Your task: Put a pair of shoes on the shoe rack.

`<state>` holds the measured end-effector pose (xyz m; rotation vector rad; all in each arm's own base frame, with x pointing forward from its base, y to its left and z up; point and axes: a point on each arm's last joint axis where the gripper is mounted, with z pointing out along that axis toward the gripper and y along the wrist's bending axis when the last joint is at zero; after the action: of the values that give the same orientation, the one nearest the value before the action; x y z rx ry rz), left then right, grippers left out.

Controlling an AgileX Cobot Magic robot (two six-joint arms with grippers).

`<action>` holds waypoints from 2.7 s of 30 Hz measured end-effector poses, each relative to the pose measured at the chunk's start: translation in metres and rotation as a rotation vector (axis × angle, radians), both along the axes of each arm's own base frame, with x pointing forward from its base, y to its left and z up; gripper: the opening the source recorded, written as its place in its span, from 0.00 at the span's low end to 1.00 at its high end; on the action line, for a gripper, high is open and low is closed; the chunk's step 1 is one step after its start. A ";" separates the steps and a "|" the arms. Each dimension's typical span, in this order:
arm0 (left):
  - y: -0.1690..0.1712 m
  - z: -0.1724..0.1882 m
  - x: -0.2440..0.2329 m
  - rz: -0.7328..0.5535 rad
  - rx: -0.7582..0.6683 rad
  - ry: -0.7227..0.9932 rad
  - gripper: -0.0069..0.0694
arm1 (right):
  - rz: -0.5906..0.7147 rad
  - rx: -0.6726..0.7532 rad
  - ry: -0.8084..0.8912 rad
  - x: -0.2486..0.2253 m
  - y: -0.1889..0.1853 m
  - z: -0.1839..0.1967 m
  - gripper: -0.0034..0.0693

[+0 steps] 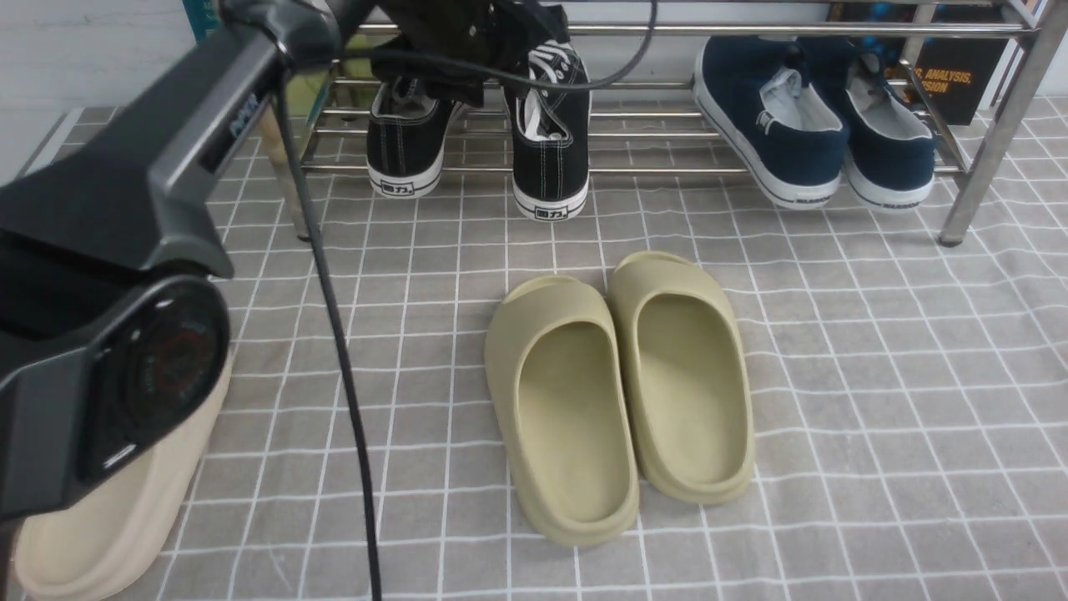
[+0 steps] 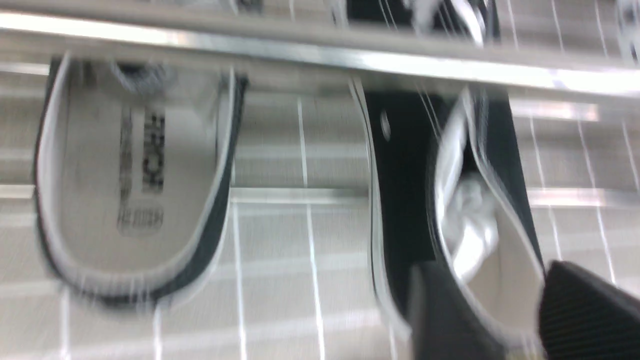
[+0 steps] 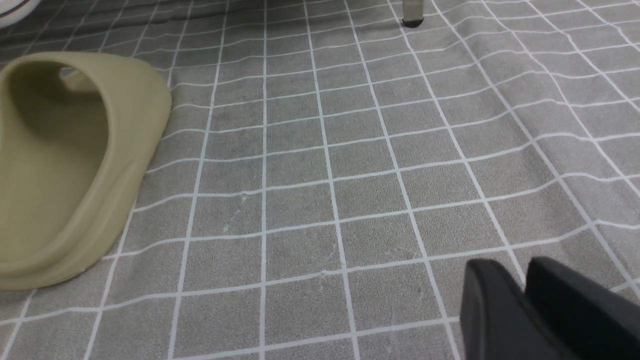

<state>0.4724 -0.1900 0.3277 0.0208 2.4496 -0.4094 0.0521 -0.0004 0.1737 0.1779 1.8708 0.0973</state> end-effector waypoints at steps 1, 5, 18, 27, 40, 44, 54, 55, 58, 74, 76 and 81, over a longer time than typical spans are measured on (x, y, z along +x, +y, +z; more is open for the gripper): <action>-0.001 0.000 -0.002 -0.013 0.005 0.012 0.36 | 0.000 0.000 0.000 0.000 0.000 0.000 0.24; -0.017 -0.016 -0.016 -0.179 0.054 0.153 0.07 | 0.000 0.000 0.000 0.000 0.000 0.000 0.25; -0.042 -0.062 0.009 -0.109 0.015 0.070 0.07 | 0.000 0.000 0.000 0.000 0.000 0.000 0.25; -0.041 -0.061 0.011 -0.086 0.011 0.048 0.07 | 0.000 0.000 0.000 0.000 0.000 0.000 0.27; -0.013 0.022 -0.044 -0.216 0.133 0.080 0.07 | 0.000 0.000 0.000 0.000 0.000 0.000 0.28; 0.016 0.065 -0.095 -0.201 0.157 0.060 0.07 | 0.000 0.000 0.000 0.000 0.000 0.000 0.30; 0.079 0.058 -0.226 -0.110 0.067 -0.119 0.07 | 0.000 0.000 0.000 0.000 0.000 0.000 0.32; 0.085 0.053 -0.239 -0.096 0.041 -0.167 0.07 | 0.000 0.000 0.000 0.000 0.000 0.000 0.32; 0.102 0.031 -0.276 -0.069 -0.022 -0.294 0.07 | 0.000 0.000 0.000 0.000 0.000 0.000 0.32; 0.133 -0.055 -0.345 -0.054 -0.038 -0.316 0.07 | 0.000 0.000 0.000 0.000 0.000 0.000 0.36; 0.133 -0.061 -0.346 -0.055 -0.032 -0.297 0.07 | 0.000 0.000 0.000 0.000 0.000 0.000 0.36; 0.140 -0.062 -0.355 -0.073 0.020 -0.348 0.07 | 0.000 0.000 0.000 0.000 0.000 0.000 0.37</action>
<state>0.1177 -0.0504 0.2656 0.1756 2.1141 -0.3785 0.0521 -0.0004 0.1737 0.1779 1.8707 0.0973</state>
